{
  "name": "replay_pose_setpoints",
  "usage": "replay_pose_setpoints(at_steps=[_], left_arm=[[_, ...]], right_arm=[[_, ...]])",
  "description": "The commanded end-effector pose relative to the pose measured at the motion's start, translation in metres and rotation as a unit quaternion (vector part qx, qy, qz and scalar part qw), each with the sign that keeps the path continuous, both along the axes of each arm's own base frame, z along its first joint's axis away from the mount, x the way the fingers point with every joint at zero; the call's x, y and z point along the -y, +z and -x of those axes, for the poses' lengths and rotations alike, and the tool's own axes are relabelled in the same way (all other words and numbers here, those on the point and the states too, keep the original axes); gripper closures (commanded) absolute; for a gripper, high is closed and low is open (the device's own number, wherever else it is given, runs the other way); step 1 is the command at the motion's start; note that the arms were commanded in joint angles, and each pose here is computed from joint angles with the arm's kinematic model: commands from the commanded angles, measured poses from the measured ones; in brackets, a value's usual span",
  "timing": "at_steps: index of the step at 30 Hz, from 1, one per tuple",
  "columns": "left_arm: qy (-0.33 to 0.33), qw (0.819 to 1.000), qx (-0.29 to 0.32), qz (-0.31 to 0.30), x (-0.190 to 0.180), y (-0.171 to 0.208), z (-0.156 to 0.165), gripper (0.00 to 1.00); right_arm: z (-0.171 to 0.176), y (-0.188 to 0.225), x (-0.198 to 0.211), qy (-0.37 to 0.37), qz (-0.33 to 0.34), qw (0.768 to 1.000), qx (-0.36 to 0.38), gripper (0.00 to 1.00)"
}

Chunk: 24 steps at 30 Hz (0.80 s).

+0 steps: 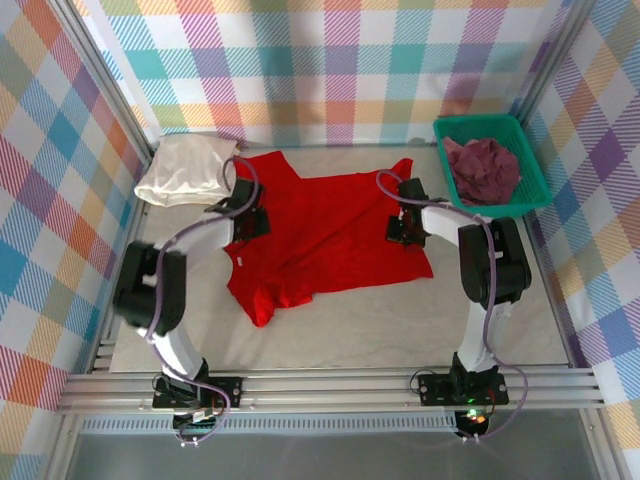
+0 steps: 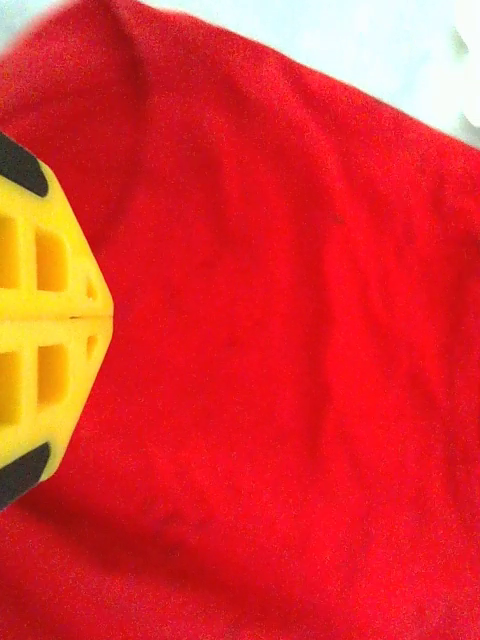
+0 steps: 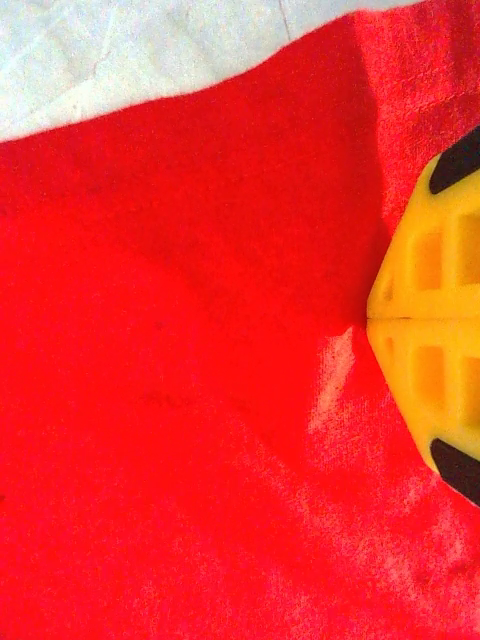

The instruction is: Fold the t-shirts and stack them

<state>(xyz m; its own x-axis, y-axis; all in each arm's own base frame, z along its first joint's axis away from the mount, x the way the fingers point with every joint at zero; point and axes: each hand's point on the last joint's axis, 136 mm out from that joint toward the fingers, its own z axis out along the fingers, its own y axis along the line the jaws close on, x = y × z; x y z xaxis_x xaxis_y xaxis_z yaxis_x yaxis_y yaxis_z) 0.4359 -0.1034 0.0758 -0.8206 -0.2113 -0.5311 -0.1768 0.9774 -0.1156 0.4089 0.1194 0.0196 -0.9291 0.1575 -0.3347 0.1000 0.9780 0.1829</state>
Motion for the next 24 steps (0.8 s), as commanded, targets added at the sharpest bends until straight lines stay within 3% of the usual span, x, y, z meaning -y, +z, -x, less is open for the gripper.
replay_pose_setpoints(at_steps=[1,4,7,15,18,24], left_arm=[[-0.012,0.999,-0.039,-0.021,-0.001,-0.023,-0.021,1.00],[-0.001,0.999,-0.028,-0.036,-0.003,-0.031,-0.045,1.00],[-0.007,0.997,-0.059,-0.042,0.002,-0.043,-0.063,1.00],[-0.015,0.997,-0.072,-0.032,0.012,-0.056,-0.082,1.00],[-0.021,0.996,-0.078,-0.032,0.014,-0.058,-0.084,1.00],[-0.029,0.996,-0.083,-0.030,0.020,-0.060,-0.096,1.00]], right_arm=[[0.029,-0.016,0.015,-0.039,0.011,0.999,-0.031,1.00],[0.054,-0.019,0.027,-0.064,0.020,0.997,-0.048,1.00],[0.082,-0.019,0.035,-0.081,0.019,0.995,-0.062,1.00],[0.134,-0.013,0.057,-0.112,0.023,0.990,-0.087,1.00],[0.129,0.007,0.058,-0.105,0.015,0.993,-0.058,1.00],[0.075,0.075,0.041,-0.054,0.001,0.998,0.025,1.00]])
